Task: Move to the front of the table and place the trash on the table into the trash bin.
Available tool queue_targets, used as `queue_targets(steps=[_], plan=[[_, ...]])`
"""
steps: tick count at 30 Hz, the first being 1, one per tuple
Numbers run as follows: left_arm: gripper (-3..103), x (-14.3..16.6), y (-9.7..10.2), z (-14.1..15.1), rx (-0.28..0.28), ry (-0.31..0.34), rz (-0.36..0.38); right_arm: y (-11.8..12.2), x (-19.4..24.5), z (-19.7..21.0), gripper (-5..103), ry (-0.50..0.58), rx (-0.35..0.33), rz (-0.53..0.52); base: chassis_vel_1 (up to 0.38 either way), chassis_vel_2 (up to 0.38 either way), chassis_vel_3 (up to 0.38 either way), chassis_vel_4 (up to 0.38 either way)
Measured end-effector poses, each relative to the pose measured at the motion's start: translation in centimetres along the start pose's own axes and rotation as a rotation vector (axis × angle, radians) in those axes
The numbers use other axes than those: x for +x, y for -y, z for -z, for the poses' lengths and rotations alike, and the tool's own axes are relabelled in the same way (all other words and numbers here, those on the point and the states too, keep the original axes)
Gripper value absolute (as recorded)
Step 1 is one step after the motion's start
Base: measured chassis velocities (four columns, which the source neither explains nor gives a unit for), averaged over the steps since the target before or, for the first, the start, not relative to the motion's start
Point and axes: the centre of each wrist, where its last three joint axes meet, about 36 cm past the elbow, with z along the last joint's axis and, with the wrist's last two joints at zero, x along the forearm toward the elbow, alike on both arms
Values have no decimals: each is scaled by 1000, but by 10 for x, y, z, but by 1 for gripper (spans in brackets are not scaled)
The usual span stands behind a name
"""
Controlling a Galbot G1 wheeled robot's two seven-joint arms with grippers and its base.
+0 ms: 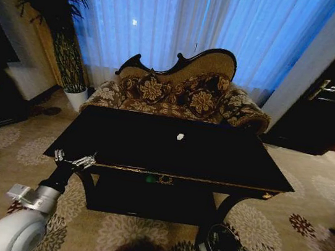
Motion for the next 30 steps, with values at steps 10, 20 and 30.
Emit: queue_targets(steps=[10,20,30], plan=[[100,0,1,-3,6,-6,3,-7,-25,7,0,35,-1,4,0,0,0,0],[100,0,-1,-5,11,-14,5,4,-59,15,0,48,14,-6,0,0,0,0],[100,-2,-1,-6,16,-15,-3,26,-65,20,18,50,18,-54,0,0,0,0]])
